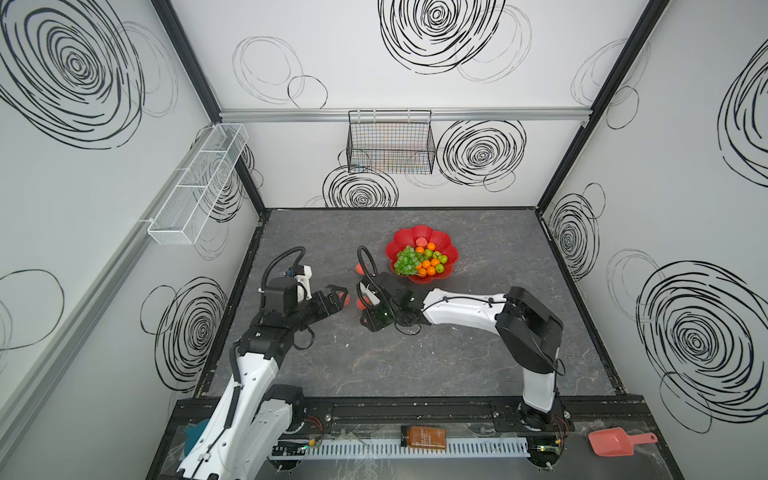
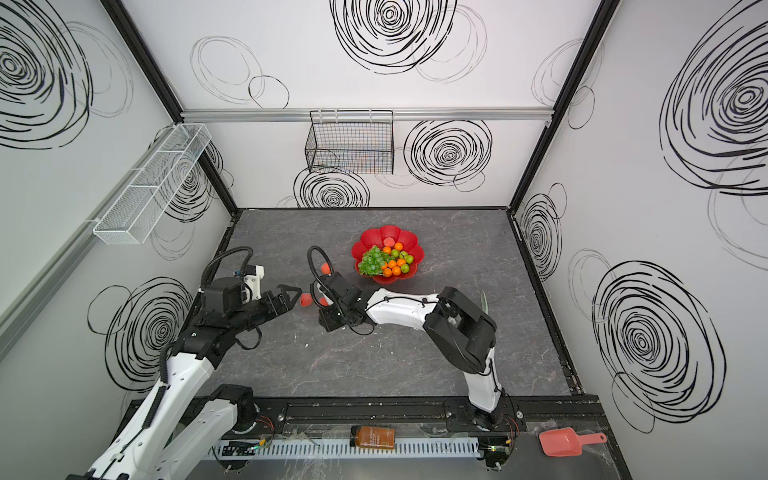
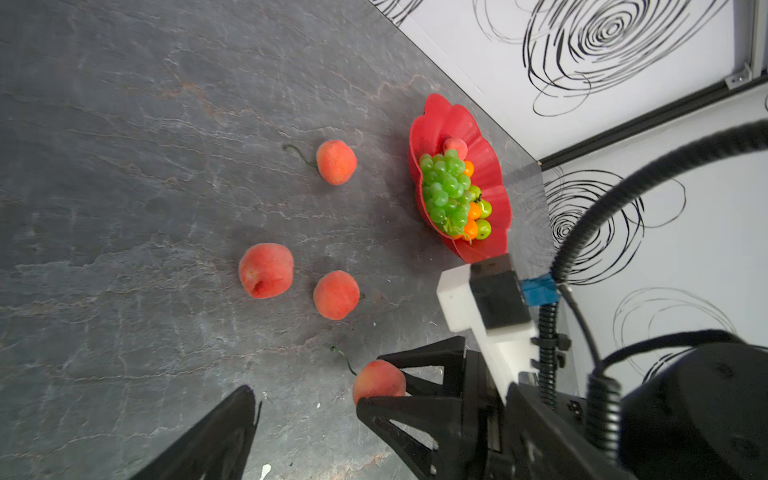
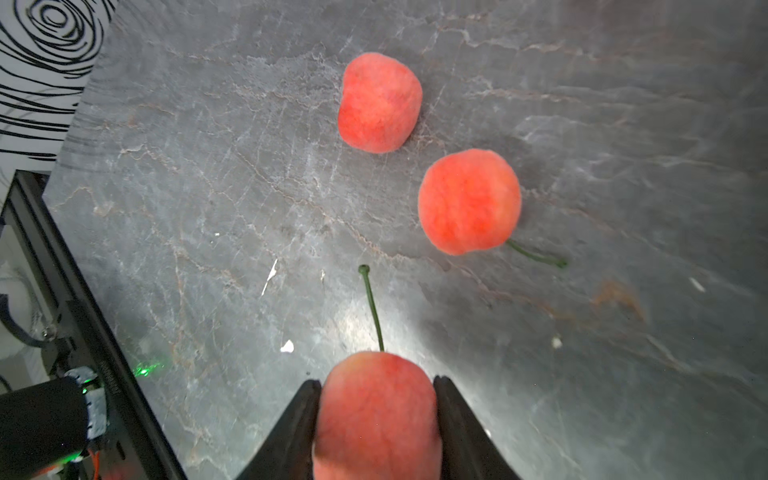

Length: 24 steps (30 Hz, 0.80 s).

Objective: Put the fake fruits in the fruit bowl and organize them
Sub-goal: 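Lift the peach and carry it over the red bowl with the right gripper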

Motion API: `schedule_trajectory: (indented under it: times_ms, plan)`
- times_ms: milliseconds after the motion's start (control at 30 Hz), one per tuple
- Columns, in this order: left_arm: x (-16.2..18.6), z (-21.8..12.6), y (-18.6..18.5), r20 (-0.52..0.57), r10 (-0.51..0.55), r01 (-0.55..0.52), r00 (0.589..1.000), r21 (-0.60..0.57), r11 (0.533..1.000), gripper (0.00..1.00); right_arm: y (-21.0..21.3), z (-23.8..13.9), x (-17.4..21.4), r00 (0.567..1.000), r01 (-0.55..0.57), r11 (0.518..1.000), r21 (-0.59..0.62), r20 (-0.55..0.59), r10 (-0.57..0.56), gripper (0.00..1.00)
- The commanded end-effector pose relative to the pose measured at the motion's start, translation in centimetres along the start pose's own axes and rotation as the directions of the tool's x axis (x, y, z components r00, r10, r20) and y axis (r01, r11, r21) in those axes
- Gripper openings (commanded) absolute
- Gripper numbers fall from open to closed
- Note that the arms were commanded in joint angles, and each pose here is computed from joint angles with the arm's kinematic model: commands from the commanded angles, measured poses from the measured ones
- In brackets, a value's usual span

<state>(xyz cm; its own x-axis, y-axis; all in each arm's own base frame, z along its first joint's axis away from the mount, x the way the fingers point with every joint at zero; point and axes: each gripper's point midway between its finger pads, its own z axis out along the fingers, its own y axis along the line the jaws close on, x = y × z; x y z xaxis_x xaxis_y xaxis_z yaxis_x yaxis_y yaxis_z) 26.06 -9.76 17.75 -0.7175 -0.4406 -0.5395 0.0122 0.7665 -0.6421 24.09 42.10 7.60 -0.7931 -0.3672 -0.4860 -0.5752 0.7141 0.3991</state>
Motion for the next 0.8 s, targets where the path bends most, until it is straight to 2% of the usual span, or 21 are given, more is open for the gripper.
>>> schedule_trajectory:
  times_ms: [0, 433, 767]
  plan:
    - [-1.5, -0.1, -3.1, 0.083, 0.064, -0.069, 0.994, 0.064, 0.996, 0.96, -0.4, -1.7, 0.1, 0.999, 0.013, 1.0, 0.013, 0.046, -0.014, 0.43]
    - [2.5, 3.1, -9.4, 0.0, 0.206, -0.202, 0.979, 0.183, 0.962, 0.96, -5.0, -7.0, 0.1, 0.986, -0.102, 0.994, 0.043, 0.137, 0.095, 0.43]
    - [3.9, 5.0, -13.9, -0.018, 0.273, -0.258, 0.962, 0.272, 0.927, 0.96, -11.0, -13.1, -1.8, 0.941, -0.239, 0.968, 0.072, 0.265, 0.212, 0.42]
